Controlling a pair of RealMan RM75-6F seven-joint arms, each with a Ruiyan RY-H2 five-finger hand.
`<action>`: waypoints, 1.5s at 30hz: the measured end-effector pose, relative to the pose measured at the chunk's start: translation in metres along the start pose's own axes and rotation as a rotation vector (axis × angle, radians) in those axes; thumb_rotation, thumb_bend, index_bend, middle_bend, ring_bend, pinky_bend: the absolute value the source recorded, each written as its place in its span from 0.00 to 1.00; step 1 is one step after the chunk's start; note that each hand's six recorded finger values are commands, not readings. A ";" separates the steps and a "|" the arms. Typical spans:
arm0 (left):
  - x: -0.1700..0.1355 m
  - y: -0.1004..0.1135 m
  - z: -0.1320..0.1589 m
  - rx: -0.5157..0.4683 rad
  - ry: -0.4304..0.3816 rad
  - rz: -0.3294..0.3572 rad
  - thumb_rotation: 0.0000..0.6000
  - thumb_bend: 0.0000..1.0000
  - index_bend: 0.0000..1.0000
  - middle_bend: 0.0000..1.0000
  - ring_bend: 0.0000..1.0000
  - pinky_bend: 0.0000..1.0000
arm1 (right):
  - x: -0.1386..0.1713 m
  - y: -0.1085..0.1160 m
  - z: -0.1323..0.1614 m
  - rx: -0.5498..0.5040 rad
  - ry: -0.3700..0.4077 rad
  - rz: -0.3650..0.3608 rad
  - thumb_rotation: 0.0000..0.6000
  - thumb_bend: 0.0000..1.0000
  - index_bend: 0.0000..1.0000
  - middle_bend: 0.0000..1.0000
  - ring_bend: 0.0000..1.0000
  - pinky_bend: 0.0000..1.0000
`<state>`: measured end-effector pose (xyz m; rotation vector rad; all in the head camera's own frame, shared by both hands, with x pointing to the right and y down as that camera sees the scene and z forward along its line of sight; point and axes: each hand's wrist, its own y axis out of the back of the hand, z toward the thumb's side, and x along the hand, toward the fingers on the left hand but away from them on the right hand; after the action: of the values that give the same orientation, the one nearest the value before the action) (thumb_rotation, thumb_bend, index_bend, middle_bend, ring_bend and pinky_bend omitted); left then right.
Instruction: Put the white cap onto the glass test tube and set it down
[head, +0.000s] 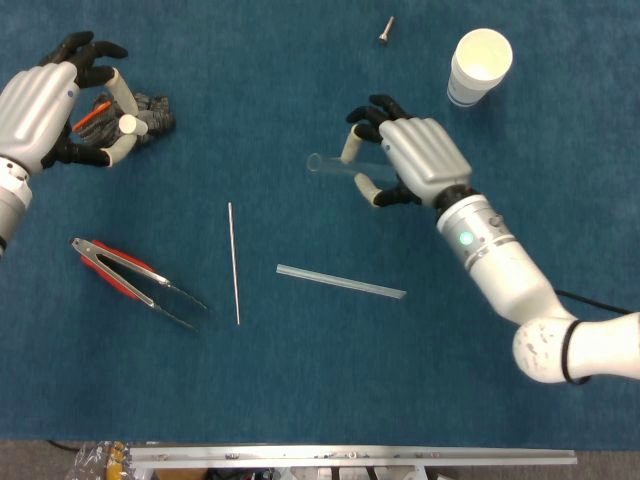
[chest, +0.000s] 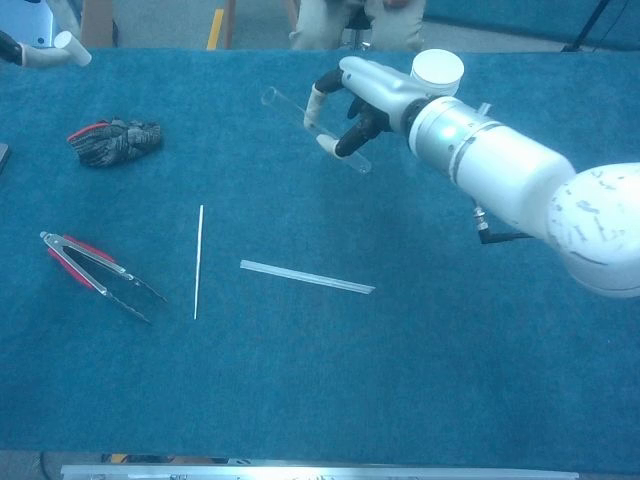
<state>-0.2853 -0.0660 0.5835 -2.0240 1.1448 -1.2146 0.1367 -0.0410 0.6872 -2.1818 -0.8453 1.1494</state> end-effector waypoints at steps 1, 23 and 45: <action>0.000 0.000 0.000 -0.003 0.000 0.000 1.00 0.32 0.53 0.17 0.00 0.00 | -0.002 -0.002 0.001 -0.012 -0.004 0.003 1.00 0.41 0.62 0.22 0.06 0.28; 0.002 -0.001 0.020 -0.064 -0.018 -0.017 1.00 0.32 0.53 0.17 0.00 0.00 | -0.033 -0.014 0.044 -0.137 0.006 -0.010 1.00 0.40 0.62 0.22 0.06 0.28; -0.001 -0.010 0.033 -0.125 -0.028 -0.042 1.00 0.32 0.53 0.17 0.00 0.00 | -0.054 -0.034 0.082 -0.183 0.047 -0.041 1.00 0.39 0.62 0.22 0.06 0.28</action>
<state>-0.2521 -0.0599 0.5753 -2.1599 1.1973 -1.1568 0.0335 -0.0448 0.6986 -2.3170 -1.0045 1.0330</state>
